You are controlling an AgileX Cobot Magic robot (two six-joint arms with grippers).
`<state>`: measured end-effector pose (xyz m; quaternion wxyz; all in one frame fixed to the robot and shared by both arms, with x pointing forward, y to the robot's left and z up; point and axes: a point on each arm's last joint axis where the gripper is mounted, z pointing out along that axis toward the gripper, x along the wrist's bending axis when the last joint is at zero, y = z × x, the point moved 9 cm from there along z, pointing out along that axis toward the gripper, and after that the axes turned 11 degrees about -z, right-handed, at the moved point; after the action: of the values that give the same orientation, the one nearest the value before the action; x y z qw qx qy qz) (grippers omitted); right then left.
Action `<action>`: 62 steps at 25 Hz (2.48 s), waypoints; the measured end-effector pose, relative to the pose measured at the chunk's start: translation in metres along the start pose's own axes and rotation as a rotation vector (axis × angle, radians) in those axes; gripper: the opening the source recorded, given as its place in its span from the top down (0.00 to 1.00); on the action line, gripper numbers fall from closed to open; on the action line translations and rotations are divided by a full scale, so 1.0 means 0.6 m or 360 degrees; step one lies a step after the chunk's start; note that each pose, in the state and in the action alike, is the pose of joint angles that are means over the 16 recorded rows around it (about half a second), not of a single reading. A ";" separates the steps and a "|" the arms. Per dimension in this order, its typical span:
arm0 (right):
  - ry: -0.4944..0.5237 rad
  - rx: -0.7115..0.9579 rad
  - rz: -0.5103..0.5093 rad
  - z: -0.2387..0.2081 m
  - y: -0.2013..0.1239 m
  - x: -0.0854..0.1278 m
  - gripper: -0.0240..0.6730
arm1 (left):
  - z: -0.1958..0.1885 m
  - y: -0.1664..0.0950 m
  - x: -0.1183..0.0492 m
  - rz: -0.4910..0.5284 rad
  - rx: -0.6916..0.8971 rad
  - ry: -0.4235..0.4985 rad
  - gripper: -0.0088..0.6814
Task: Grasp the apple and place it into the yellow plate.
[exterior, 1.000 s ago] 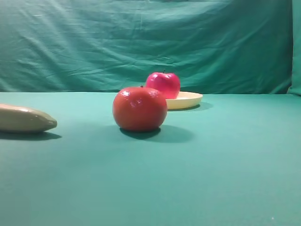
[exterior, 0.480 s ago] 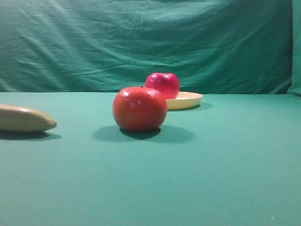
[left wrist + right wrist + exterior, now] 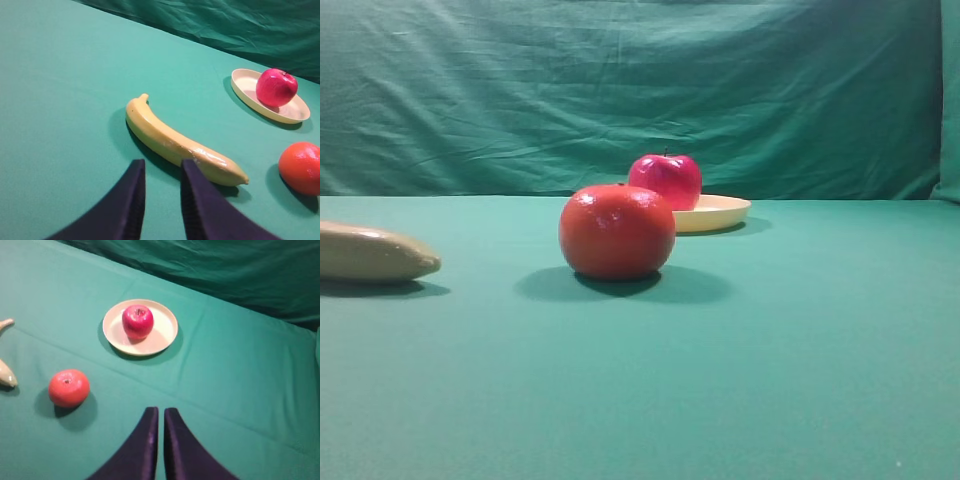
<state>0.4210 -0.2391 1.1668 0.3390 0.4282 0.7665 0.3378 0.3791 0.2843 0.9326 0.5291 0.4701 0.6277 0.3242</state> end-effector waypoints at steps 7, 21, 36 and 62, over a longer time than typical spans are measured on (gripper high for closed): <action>-0.0065 -0.0026 0.0007 -0.031 -0.069 -0.005 0.97 | 0.000 0.000 0.000 0.0000 0.0000 0.0000 0.76; -0.0293 -0.0373 0.0112 -0.013 -0.159 -0.009 0.97 | 0.000 0.000 0.000 0.0000 0.0000 0.0000 0.76; -0.0523 -0.0461 0.0273 0.065 -0.310 0.006 0.97 | 0.000 0.000 0.000 0.0000 0.0000 0.0000 0.76; -0.0531 -0.0329 0.0397 0.138 -0.407 0.026 0.97 | 0.000 0.000 0.000 0.0000 0.0000 0.0000 0.76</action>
<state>0.3772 -0.3056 0.9208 0.4586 0.5325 0.6024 0.3784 0.3791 0.2843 0.9326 0.5291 0.4701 0.6277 0.3242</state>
